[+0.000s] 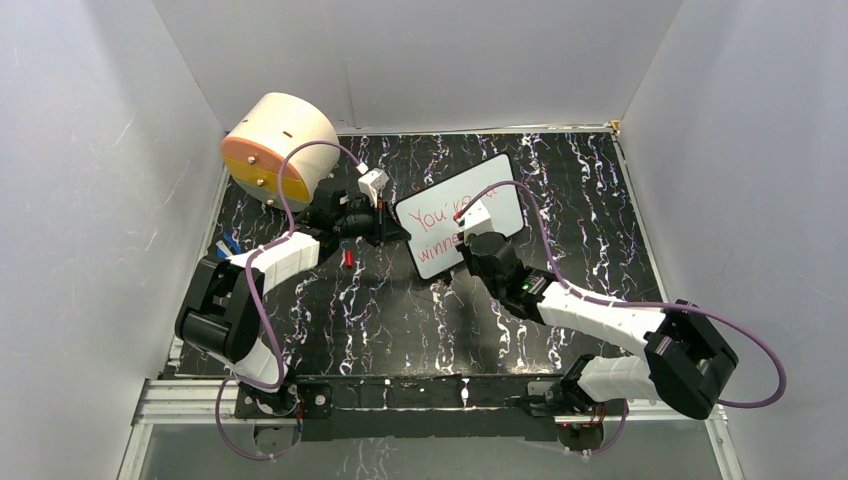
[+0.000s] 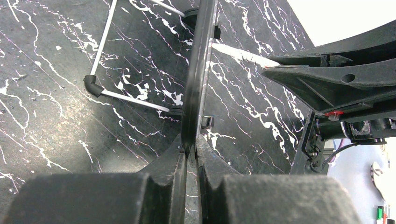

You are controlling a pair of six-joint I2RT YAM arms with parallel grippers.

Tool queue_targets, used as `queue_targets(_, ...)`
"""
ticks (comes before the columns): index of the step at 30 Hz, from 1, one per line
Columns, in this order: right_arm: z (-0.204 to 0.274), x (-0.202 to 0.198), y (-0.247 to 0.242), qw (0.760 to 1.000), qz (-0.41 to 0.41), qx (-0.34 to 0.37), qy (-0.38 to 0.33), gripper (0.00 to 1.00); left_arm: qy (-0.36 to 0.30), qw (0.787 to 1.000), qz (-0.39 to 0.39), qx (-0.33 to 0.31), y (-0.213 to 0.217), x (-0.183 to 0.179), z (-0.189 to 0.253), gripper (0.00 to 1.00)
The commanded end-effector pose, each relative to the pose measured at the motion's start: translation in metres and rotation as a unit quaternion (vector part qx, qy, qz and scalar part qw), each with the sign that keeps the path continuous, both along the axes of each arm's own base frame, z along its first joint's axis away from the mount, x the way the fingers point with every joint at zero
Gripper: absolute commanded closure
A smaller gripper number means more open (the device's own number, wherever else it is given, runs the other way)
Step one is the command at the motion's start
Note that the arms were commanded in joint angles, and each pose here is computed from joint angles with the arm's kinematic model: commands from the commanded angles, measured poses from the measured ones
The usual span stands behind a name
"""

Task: Write a sentence on the whiteboard

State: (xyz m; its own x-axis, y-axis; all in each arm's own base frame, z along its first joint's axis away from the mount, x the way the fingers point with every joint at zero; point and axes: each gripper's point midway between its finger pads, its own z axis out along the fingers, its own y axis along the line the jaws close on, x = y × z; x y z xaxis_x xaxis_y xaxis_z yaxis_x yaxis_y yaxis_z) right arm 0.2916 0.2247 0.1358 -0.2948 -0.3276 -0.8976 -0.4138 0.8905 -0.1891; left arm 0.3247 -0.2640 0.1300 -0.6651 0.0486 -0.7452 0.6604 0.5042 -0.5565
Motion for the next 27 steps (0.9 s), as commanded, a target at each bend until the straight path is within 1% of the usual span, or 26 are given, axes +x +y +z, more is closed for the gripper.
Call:
queue_targets(1, 0.021, 0.012, 0.009, 0.999, 0.001, 0.028, -0.026, 1.0, -0.022, 1.0, 0.001, 0.007, 0.001, 0.002, 0.012, 1.0)
queue_targets(27, -0.003, 0.001, 0.0, 1.0, -0.005, 0.016, 0.013, 1.0, -0.024, 1.0, 0.0, 0.009, 0.002, 0.001, 0.012, 1.0)
